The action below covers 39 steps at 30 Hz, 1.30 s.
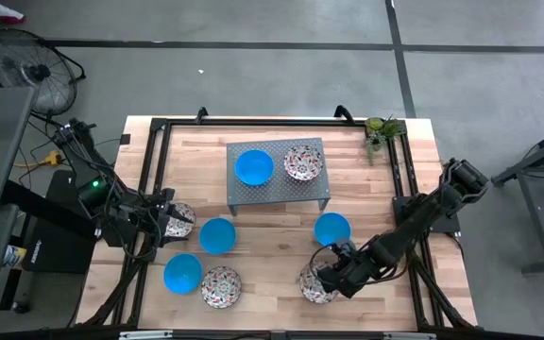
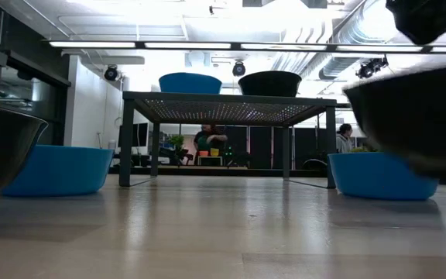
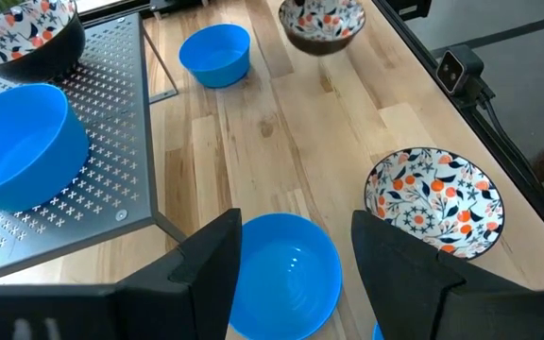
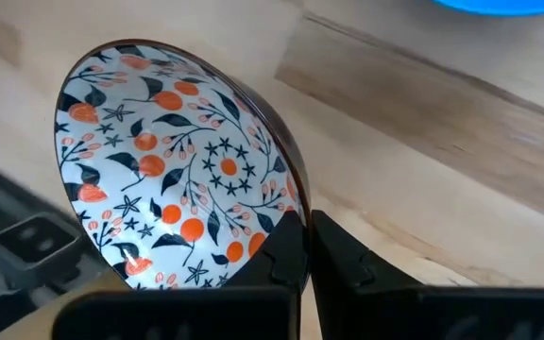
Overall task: Pick & Place Mini bowls
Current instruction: Stack the white bowl on top of the white bowl on the shelf
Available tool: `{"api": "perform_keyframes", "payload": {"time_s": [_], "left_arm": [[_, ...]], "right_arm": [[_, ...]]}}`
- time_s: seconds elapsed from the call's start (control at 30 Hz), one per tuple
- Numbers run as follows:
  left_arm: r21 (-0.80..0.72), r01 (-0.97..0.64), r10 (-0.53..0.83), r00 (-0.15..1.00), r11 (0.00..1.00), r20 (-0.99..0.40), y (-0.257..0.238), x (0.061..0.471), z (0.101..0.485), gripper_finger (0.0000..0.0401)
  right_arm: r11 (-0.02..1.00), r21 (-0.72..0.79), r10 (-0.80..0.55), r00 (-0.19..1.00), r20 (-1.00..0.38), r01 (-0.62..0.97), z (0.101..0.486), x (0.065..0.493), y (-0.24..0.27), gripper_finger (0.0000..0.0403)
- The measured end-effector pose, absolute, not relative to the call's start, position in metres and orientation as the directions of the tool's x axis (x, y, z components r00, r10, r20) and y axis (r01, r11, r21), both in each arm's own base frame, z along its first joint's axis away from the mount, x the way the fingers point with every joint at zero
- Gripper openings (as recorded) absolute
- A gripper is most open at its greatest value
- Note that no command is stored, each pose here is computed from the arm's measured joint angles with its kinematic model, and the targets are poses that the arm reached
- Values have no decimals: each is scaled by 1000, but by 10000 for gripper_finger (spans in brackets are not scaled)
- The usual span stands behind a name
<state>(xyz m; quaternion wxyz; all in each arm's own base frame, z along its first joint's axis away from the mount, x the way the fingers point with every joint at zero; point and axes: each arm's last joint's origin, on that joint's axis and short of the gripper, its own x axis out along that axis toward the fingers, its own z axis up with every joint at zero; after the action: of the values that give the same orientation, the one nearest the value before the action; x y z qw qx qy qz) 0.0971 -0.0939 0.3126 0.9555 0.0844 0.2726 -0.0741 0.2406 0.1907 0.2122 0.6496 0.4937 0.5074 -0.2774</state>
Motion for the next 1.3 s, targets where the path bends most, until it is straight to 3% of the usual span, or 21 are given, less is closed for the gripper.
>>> {"api": "perform_keyframes", "payload": {"time_s": [0.4, 0.83, 1.3], "left_arm": [[118, 186, -96, 841, 976, -533, -94, 97, 313, 197], [117, 185, -95, 841, 976, -533, -94, 97, 313, 197], [128, 162, -73, 852, 978, -518, -94, 98, 313, 197]], "right_arm": [[394, 499, 185, 465, -866, 772, 261, 222, 171, 0], [414, 629, 38, 678, -734, 658, 316, 210, 100, 0], [470, 544, -91, 651, -754, 695, 398, 210, 7, 0]]}}
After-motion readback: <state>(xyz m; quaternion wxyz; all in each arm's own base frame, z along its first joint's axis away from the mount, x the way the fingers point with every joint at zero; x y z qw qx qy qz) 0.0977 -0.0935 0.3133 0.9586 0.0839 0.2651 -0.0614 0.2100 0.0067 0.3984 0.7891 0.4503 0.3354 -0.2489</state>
